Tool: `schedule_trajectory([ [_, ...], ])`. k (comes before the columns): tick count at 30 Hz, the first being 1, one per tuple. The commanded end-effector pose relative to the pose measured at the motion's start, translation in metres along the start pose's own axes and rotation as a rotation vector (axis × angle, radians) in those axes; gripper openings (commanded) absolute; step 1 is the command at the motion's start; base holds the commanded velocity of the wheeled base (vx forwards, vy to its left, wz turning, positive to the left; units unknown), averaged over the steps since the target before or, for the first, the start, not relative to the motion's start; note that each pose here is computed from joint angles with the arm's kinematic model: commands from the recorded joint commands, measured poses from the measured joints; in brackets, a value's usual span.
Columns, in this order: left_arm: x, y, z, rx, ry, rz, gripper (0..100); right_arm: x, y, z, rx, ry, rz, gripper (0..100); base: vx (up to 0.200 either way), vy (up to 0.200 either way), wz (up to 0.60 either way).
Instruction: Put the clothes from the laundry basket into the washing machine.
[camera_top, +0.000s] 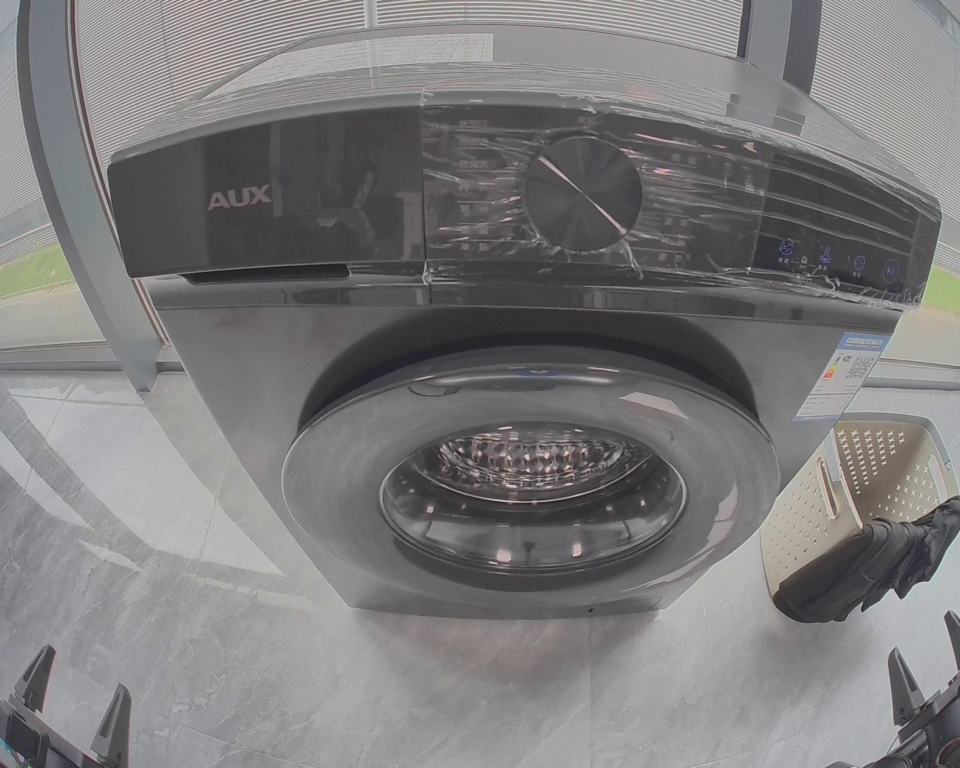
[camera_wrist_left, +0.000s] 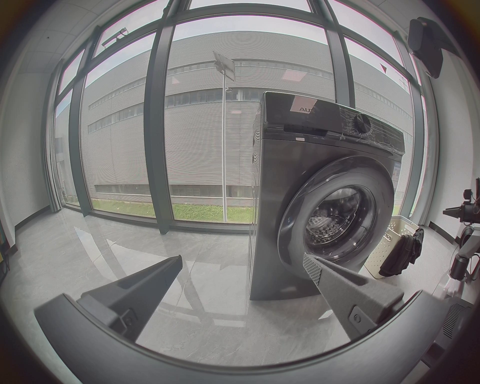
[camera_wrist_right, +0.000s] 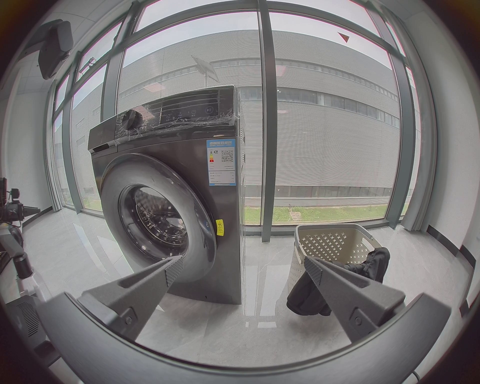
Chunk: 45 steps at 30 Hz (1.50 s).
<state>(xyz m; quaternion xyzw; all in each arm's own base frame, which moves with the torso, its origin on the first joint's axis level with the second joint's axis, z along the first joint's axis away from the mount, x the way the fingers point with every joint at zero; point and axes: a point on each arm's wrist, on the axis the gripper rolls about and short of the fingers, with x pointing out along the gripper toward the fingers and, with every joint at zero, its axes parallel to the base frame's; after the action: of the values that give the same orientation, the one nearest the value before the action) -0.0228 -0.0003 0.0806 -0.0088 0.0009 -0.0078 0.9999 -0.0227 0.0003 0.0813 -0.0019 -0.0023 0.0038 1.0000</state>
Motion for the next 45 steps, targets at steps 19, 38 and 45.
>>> schedule_trajectory([
  [19,0.0,0.0001,-0.0053,-0.001,0.0,0.0,100,0.0001,0.0001,-0.0053,-0.001,0.003,0.005,100,0.0,0.0,-0.06],
  [38,0.0,0.0001,-0.0053,-0.007,0.0,0.0,100,0.0,0.0,-0.0052,-0.001,0.0,0.002,100,0.0,0.0,-0.13],
  [45,-0.0002,0.0001,-0.0049,-0.008,-0.002,0.0,100,0.0001,0.0,-0.0051,-0.001,0.002,0.002,100,0.086,0.0,0.0],
])
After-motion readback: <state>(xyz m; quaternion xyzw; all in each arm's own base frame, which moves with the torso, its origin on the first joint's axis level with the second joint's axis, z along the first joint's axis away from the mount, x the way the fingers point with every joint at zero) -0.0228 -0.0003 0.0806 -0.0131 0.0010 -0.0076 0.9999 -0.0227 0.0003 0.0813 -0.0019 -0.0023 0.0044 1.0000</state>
